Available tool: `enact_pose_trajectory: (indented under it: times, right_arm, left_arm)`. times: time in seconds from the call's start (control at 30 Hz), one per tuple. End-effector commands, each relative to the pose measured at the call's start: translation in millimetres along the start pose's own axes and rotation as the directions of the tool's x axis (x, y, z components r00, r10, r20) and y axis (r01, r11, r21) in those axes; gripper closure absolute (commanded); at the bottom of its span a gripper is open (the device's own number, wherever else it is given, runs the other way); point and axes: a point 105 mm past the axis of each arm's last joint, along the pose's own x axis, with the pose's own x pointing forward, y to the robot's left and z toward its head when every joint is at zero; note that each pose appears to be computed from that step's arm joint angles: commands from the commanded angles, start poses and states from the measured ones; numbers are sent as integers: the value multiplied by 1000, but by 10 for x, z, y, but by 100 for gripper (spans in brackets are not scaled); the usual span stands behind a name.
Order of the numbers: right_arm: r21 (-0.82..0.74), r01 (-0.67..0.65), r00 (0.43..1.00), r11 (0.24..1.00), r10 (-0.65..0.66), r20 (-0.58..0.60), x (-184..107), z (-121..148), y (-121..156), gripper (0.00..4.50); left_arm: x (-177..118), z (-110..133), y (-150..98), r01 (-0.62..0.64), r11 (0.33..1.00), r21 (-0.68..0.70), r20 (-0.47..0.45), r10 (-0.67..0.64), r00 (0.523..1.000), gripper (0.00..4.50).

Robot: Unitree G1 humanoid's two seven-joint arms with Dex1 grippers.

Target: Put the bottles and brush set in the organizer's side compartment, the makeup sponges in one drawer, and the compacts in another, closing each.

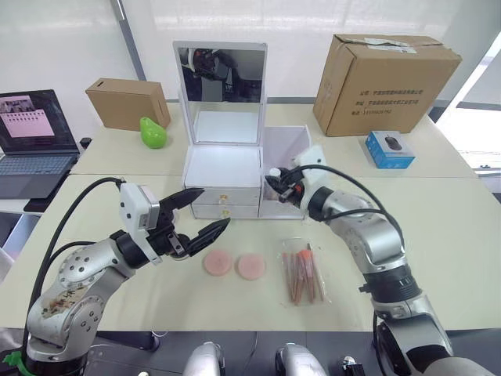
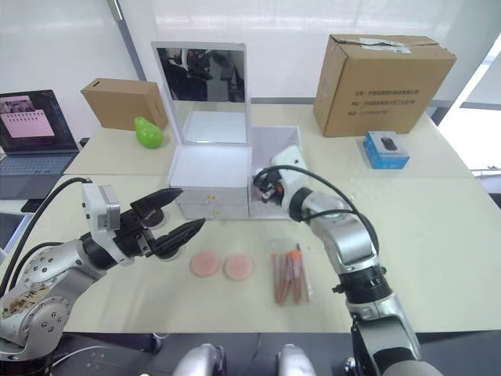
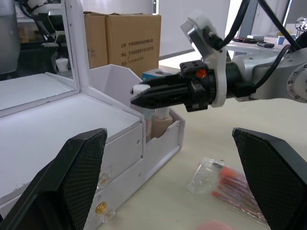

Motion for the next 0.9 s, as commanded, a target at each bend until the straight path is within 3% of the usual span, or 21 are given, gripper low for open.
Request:
enact_pose_trajectory:
  times: [0.03, 0.17, 0.47, 0.63, 0.77, 0.9]
  right_arm:
    - [-52, -1, 1000, 999, 2, 23, 24, 28, -1, 361]
    - [-41, 5, 1000, 999, -4, 17, 48, -15, -8, 361]
    - [-69, -26, 983, 997, 38, 182, -102, 497, 24, 73]
    - [-186, -70, 956, 980, 119, 267, -438, 1008, 61, 73]
    - [-184, -81, 940, 980, 137, 312, -749, 1254, -31, 73]
    - [-72, -91, 963, 993, 106, 248, -1405, 1005, -415, 73]
  left_arm:
    - [-6, 126, -36, -2, 999, 52, 44, -1, 999, 0]
    - [-13, 127, -30, -4, 999, 53, 45, 2, 999, 0]
    - [-42, 85, 15, -6, 999, 50, 32, 4, 999, 0]
    - [-157, 28, 228, -49, 998, 50, 1, 49, 999, 0]
    - [-380, -69, 515, -124, 991, 58, -64, 127, 990, 0]
    - [-986, -170, 1083, -295, 949, 111, -178, 311, 934, 0]
